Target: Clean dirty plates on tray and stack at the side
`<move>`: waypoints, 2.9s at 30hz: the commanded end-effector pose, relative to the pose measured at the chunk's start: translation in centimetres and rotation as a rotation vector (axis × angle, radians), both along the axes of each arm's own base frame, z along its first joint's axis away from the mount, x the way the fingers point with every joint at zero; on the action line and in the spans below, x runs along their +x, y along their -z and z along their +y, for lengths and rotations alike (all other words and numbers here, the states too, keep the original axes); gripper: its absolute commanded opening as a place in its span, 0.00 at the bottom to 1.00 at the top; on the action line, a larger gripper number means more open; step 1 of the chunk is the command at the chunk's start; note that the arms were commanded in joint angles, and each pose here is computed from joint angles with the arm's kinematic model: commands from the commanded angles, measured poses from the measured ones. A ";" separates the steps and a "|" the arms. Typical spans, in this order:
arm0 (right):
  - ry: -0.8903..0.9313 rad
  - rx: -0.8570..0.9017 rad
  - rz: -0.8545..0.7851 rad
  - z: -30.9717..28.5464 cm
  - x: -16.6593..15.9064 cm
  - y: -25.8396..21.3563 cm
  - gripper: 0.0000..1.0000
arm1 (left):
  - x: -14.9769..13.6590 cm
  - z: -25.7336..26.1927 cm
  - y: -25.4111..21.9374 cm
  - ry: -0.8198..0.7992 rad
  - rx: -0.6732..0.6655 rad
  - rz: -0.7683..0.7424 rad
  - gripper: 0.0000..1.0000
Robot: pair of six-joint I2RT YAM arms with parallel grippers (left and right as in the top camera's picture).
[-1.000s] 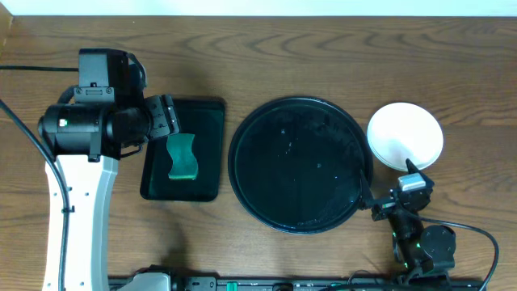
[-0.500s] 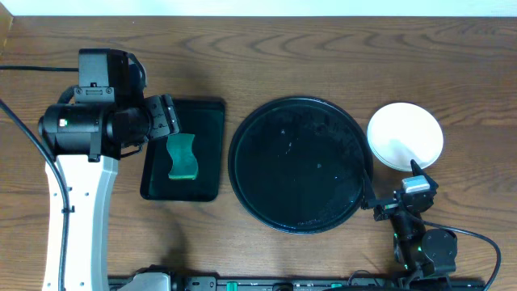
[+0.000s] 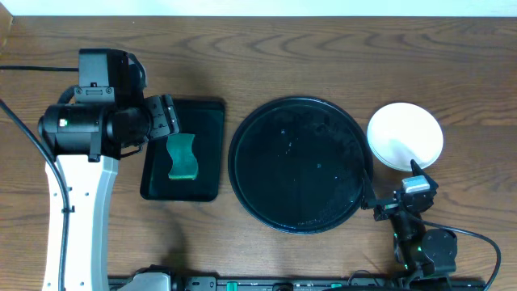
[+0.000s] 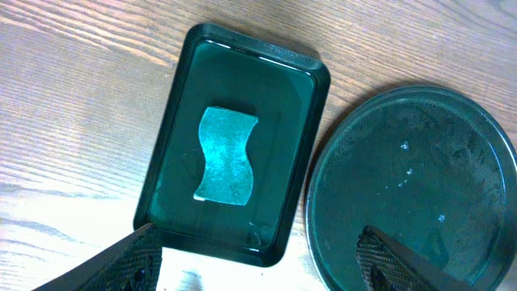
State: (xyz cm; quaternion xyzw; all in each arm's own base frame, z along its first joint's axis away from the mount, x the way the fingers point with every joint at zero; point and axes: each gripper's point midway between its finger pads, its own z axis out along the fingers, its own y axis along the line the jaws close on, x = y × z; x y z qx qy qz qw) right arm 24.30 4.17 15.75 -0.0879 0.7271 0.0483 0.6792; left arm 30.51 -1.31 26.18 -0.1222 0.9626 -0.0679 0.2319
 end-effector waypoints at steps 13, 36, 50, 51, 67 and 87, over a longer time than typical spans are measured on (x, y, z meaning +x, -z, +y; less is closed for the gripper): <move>0.022 0.004 -0.001 -0.4 0.0 0.0 0.99 | 0.3 2.1 -4.9 -0.076 0.097 -0.388 0.78; 0.022 0.004 -0.001 -0.4 0.0 0.0 0.99 | -7.4 5.7 1.9 -0.258 0.173 -0.955 0.78; 0.022 0.004 -0.001 -0.4 0.0 0.0 0.99 | -7.1 5.9 7.7 -0.261 0.197 -1.025 0.78; 0.022 0.004 -0.001 -0.4 0.0 0.0 0.99 | -7.0 6.0 7.9 -0.263 0.198 -1.021 0.78; 0.022 0.004 -0.002 -0.4 0.0 0.0 0.99 | -6.6 6.0 12.3 -0.255 0.201 -0.931 0.78; 0.022 0.004 -0.001 -0.4 0.0 0.0 0.99 | -6.6 6.0 12.3 -0.255 0.201 -0.928 0.78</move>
